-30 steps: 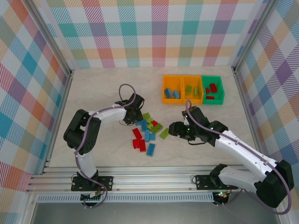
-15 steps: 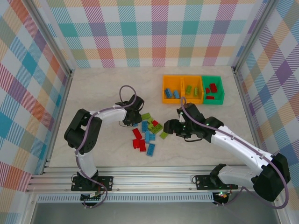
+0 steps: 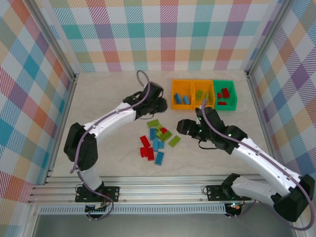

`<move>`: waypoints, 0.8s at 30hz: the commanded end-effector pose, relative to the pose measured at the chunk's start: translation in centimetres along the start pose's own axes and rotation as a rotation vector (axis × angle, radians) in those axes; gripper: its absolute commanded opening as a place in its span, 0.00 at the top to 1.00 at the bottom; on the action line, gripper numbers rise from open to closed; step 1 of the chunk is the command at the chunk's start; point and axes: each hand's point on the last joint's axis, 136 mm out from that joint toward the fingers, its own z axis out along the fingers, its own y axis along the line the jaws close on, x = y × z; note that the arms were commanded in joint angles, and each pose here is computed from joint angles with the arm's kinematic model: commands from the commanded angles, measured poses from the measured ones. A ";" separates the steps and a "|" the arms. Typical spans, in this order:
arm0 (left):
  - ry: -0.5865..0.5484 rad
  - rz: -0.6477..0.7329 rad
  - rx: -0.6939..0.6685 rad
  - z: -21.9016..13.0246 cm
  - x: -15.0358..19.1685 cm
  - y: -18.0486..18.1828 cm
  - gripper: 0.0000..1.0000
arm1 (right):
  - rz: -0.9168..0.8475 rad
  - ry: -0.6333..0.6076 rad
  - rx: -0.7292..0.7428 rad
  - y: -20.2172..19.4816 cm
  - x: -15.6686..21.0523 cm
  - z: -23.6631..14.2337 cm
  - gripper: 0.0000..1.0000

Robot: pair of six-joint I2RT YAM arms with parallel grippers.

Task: Sort the legos into containers by color

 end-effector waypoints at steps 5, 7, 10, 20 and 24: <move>-0.103 0.163 0.040 7.6 -3.5 -5.8 0.76 | 0.034 -0.171 0.110 -2.9 -2.0 -3.4 0.26; -0.143 0.199 0.021 9.4 -4.9 -6.4 0.75 | 0.039 -0.166 0.111 -3.3 -1.6 -3.7 0.26; -0.204 0.235 -0.040 11.5 -6.7 -6.4 0.75 | 0.047 -0.167 0.106 -3.6 -1.2 -4.1 0.27; -0.291 0.274 -0.012 14.7 -9.1 -8.5 0.56 | 0.038 -0.165 0.112 -4.3 -0.7 -5.1 0.26; -0.307 0.257 0.001 12.3 -10.3 -9.3 0.49 | 0.036 -0.172 0.105 -4.2 -0.7 -5.4 0.27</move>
